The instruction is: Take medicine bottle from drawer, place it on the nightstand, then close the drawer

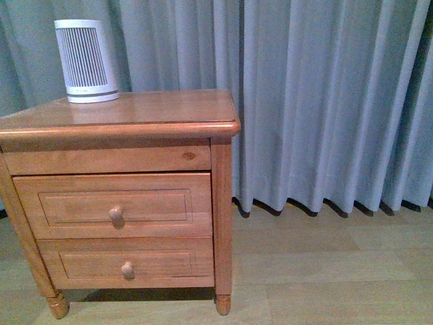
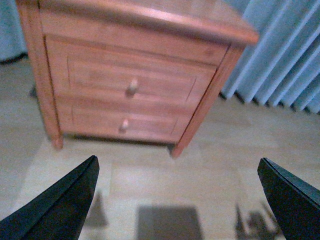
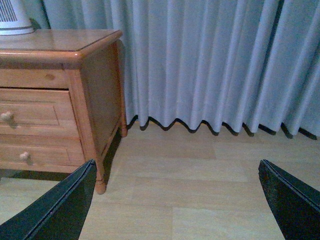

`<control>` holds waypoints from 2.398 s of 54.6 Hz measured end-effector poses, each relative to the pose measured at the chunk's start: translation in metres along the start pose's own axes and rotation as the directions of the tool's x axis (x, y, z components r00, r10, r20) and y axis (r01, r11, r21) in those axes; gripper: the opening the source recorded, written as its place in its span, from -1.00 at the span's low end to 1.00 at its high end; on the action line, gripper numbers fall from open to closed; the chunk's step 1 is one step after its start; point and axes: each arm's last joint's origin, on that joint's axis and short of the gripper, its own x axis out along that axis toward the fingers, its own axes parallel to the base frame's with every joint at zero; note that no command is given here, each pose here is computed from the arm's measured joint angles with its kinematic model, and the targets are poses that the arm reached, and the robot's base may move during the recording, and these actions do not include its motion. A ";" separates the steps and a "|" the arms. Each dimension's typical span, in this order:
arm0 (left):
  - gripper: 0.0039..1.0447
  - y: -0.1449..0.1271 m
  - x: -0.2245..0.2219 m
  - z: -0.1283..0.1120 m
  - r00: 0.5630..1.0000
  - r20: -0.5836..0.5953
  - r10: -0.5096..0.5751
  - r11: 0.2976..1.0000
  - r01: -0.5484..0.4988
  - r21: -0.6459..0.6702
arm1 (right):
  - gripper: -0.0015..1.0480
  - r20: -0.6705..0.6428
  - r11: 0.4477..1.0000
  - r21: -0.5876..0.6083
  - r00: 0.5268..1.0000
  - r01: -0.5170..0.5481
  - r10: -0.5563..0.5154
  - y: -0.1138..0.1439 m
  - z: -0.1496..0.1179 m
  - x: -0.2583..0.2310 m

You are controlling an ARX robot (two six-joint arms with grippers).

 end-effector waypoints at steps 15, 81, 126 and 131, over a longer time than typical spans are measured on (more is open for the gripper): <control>0.88 -0.001 0.126 0.063 0.995 0.086 -0.051 0.998 0.049 0.025 | 0.87 0.000 1.000 0.000 1.000 0.000 0.000 0.000 0.000 0.000; 0.88 0.041 0.352 -0.100 0.969 -0.213 0.122 0.985 -0.092 0.148 | 0.87 0.000 1.000 0.000 1.000 0.000 0.000 0.000 0.000 0.000; 0.88 0.043 0.356 -0.108 0.980 -0.166 0.112 0.979 -0.080 0.189 | 0.87 0.000 1.000 0.000 1.000 0.000 0.000 0.000 0.000 0.000; 0.88 0.044 0.359 -0.111 0.979 -0.171 0.113 0.979 -0.080 0.188 | 0.87 0.000 1.000 0.000 1.000 0.000 0.000 0.000 0.000 0.000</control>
